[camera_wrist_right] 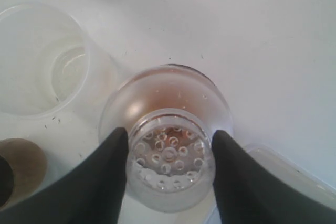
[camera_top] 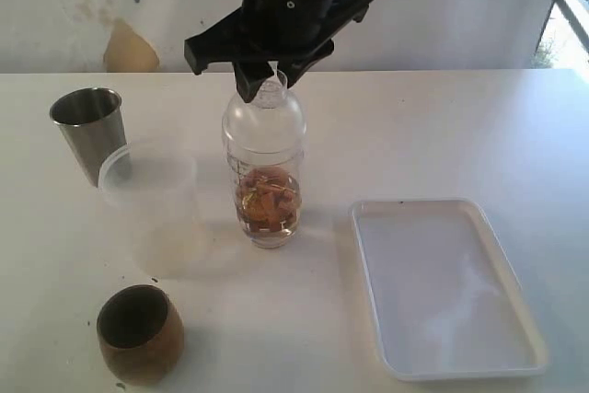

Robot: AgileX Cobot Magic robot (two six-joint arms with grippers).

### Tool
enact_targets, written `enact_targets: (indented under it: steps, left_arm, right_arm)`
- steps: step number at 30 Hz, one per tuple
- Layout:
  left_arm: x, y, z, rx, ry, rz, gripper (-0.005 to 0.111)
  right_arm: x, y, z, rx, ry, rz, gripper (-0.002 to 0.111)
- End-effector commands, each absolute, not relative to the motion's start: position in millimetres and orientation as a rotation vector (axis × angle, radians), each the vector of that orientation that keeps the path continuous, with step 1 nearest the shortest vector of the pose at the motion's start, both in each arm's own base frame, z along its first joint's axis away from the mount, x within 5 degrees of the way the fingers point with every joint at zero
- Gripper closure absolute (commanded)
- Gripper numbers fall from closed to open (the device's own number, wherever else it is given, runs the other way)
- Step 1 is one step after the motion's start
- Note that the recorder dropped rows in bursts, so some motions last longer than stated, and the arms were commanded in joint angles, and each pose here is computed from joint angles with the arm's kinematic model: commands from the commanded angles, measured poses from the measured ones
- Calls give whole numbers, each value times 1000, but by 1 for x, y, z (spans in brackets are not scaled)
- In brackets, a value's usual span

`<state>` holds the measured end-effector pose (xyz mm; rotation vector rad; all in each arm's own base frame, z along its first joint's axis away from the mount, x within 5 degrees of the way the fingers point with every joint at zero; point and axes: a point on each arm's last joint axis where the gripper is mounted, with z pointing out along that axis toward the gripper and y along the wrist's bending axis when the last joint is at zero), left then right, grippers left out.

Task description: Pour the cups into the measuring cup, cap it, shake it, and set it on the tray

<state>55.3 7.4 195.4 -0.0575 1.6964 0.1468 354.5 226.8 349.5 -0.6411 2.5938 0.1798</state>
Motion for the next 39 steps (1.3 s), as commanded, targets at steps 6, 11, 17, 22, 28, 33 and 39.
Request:
enact_targets:
  steps: [6,11,17,22,28,33,39]
  left_arm:
    - [55,7,195,-55,1689,144,107]
    - [55,7,195,-55,1689,144,107]
    - [55,7,195,-55,1689,144,107]
    - [55,7,195,-55,1689,144,107]
    - [55,7,195,-55,1689,144,107]
    - [55,7,195,-55,1689,144,107]
    - [55,7,195,-53,1689,146,107]
  right_arm:
    - [358,226,344,-631,2609,171,108]
    - [359,226,341,-632,2615,168,108]
    - [363,229,333,-637,2632,161,108]
    - [366,230,326,-641,2649,154,108]
    - [369,233,317,-646,2667,146,108]
    - [370,233,315,-663,2668,140,108]
    - [370,233,315,-703,2657,132,106]
